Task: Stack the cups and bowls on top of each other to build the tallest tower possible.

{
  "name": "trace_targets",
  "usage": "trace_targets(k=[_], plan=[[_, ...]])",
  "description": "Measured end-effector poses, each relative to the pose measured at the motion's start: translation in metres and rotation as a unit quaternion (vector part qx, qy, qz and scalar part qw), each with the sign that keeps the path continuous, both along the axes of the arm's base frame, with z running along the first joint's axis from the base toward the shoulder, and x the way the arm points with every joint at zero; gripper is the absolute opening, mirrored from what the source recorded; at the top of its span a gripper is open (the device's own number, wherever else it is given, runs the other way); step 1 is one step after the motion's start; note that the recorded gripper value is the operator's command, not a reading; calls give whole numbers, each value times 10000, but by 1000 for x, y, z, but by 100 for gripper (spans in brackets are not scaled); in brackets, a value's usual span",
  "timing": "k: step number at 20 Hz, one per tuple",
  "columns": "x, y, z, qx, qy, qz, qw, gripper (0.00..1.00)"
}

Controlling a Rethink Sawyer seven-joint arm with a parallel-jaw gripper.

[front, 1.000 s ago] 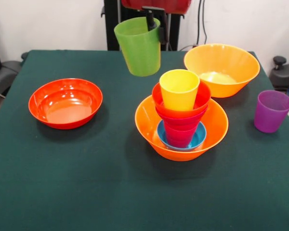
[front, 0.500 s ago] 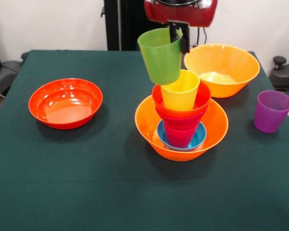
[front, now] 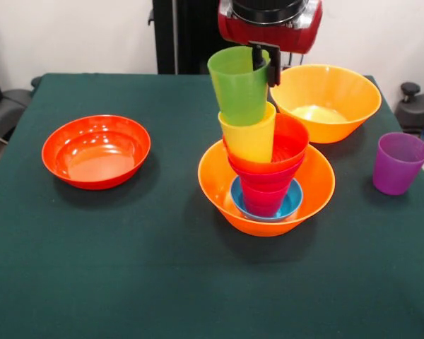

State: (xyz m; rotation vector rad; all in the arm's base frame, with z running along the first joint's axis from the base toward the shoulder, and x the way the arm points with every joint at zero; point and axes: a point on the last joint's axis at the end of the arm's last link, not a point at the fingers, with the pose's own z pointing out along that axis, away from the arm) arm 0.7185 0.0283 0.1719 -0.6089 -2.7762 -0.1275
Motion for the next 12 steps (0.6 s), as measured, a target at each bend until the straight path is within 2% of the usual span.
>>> trace_targets(k=[6, 12], plan=[[-4, 4, -7, 69, 97, -109, 9999, 0], [-6, 13, -13, 140, -5, -161, 9998, 0]])
